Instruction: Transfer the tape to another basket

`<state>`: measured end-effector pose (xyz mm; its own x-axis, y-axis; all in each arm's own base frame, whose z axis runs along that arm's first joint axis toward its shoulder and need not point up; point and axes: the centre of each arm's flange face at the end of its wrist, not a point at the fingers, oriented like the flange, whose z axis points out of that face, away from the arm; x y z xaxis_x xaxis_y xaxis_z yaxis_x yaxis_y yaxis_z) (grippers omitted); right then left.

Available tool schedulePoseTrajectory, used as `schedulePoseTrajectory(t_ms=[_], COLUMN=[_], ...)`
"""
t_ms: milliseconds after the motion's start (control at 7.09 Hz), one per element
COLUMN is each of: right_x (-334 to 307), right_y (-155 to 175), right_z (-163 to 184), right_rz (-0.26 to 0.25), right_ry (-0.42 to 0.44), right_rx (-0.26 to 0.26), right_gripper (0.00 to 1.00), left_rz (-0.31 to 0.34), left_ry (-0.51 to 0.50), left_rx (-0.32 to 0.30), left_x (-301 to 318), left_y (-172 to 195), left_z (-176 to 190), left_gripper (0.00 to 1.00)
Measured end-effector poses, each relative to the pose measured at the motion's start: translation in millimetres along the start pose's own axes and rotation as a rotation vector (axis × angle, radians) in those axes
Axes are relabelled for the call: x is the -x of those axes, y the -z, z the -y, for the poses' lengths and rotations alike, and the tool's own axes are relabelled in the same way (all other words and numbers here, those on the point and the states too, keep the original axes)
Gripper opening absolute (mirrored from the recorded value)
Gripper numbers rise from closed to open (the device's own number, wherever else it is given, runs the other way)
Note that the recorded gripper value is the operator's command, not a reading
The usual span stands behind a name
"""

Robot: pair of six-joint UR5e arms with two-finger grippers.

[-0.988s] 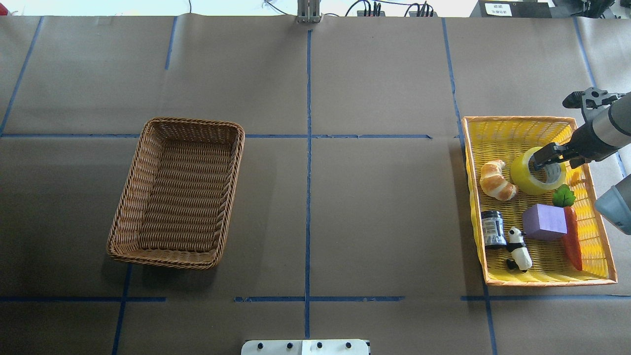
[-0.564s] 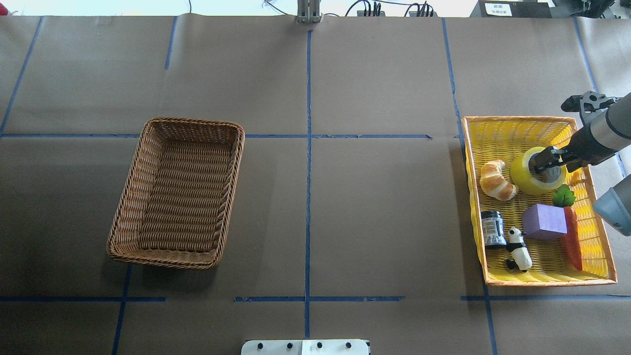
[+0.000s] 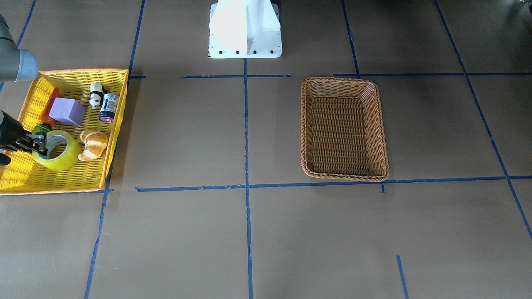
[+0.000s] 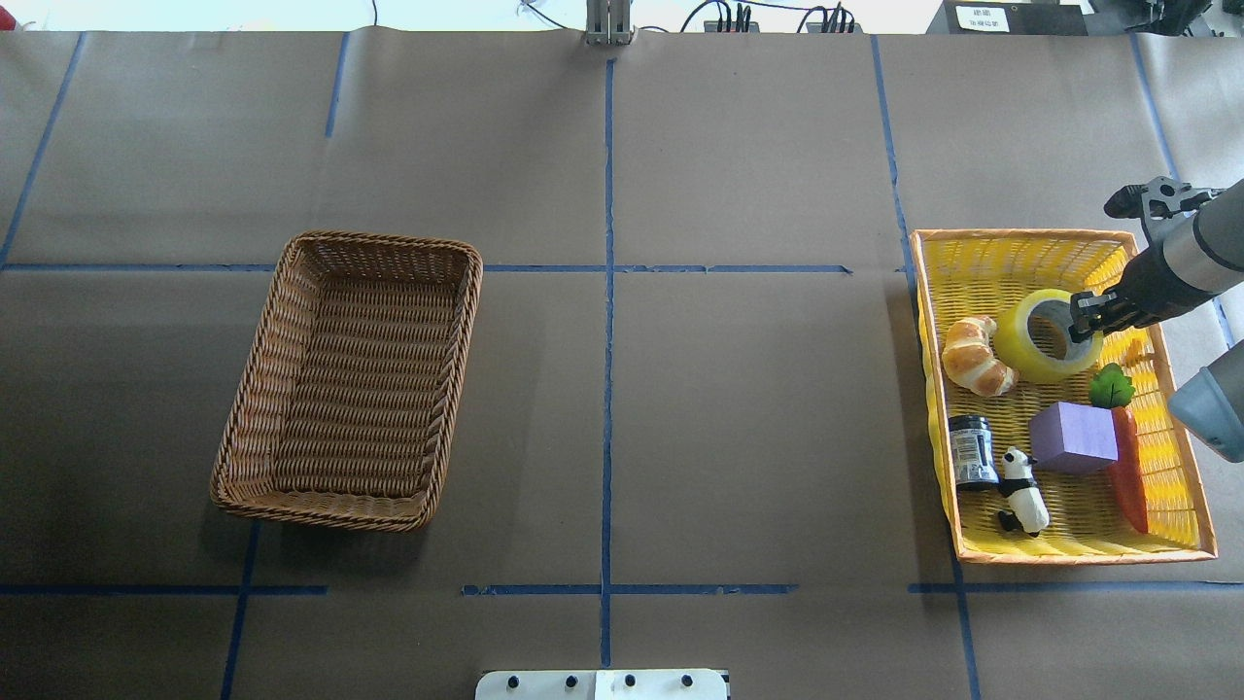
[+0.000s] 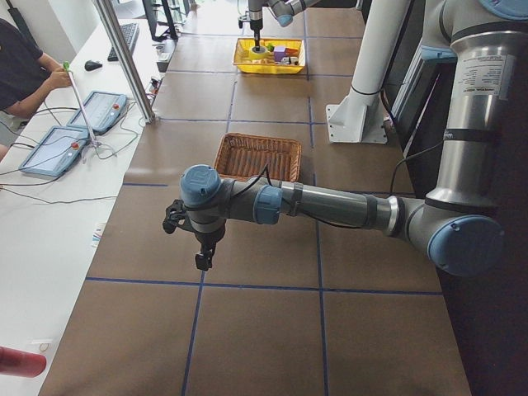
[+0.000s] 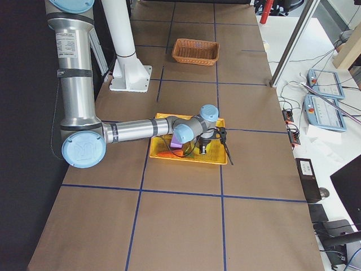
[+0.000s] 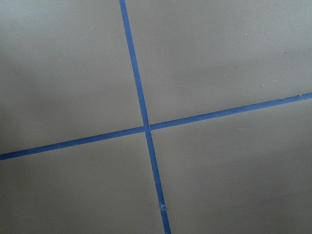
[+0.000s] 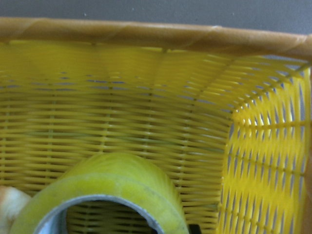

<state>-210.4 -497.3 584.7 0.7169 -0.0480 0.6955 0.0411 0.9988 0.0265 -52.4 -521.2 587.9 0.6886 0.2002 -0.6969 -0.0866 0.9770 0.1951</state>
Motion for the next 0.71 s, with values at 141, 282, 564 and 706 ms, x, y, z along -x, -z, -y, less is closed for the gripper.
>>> schedulePoseTrajectory(t_ms=[141,282,564,706], right_x=[-5,-15,-36,-32], right_y=[11,29,72,89], right_z=[3,8,12,13], right_rz=[0.019,0.06,0.178,0.223], right_ry=[-0.001,-0.011,-0.01,0.002], right_rx=[-0.02,-0.048,-0.116,-0.147], right_gripper=[0.0,0.0,0.0,0.0], left_rz=[0.0,0.0,0.001,0.001], left_ry=[-0.002,-0.005,-0.01,-0.013], left_rx=[-0.002,-0.006,-0.012,-0.014], left_x=[-1,-4,-7,-9], left_y=[1,4,7,8], left_z=[0,0,-2,-3], left_gripper=[1.0,1.0,1.0,1.0])
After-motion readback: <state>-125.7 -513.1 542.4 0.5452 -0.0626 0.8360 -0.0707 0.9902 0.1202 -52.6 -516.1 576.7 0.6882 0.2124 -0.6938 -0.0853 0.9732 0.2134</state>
